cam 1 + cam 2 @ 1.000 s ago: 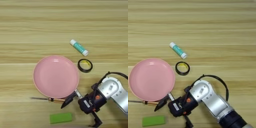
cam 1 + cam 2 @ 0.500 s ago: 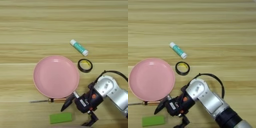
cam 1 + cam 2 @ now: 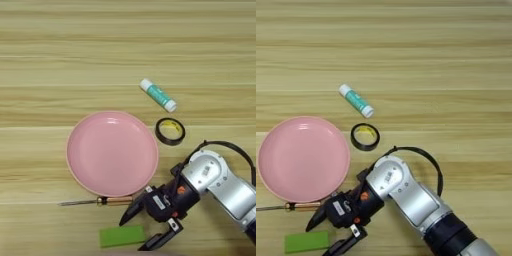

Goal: Move the objects on the table

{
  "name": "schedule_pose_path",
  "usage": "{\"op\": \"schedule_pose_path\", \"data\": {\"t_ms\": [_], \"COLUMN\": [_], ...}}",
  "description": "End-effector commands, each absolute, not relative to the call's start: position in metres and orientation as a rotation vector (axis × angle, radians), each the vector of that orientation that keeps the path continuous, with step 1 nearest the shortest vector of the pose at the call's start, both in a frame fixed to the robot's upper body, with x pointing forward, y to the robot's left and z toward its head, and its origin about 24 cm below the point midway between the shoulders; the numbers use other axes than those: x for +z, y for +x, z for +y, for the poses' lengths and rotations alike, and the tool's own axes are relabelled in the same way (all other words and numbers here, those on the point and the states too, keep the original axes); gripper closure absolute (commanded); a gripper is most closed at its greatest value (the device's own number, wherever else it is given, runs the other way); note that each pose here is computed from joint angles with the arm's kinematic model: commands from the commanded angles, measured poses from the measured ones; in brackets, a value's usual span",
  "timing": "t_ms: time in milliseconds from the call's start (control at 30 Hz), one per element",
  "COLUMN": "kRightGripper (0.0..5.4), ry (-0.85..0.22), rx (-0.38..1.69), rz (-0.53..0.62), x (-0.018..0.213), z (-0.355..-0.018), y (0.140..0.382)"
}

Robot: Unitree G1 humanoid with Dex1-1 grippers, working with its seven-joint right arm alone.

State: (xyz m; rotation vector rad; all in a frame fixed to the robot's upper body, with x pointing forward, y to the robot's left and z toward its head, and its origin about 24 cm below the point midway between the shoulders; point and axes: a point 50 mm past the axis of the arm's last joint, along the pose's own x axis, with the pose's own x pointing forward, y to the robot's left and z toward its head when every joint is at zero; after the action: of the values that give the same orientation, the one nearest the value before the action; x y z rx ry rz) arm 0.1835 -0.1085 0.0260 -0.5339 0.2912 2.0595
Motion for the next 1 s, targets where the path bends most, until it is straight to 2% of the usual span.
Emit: {"op": "schedule_pose_path", "data": {"t_ms": [33, 333, 700, 1000], "kRightGripper": [3.03, 4.0, 4.01, 4.01], "ry": [-0.608, -0.609, -0.603, -0.542], "rx": [1.994, 1.972, 1.954, 1.916], "rz": [0.204, 0.192, 0.175, 0.067], "x": [0.043, 0.043, 0.044, 0.069], "z": [-0.106, -0.105, -0.103, -0.102], "y": [0.2, 0.205, 0.208, 0.216]}}
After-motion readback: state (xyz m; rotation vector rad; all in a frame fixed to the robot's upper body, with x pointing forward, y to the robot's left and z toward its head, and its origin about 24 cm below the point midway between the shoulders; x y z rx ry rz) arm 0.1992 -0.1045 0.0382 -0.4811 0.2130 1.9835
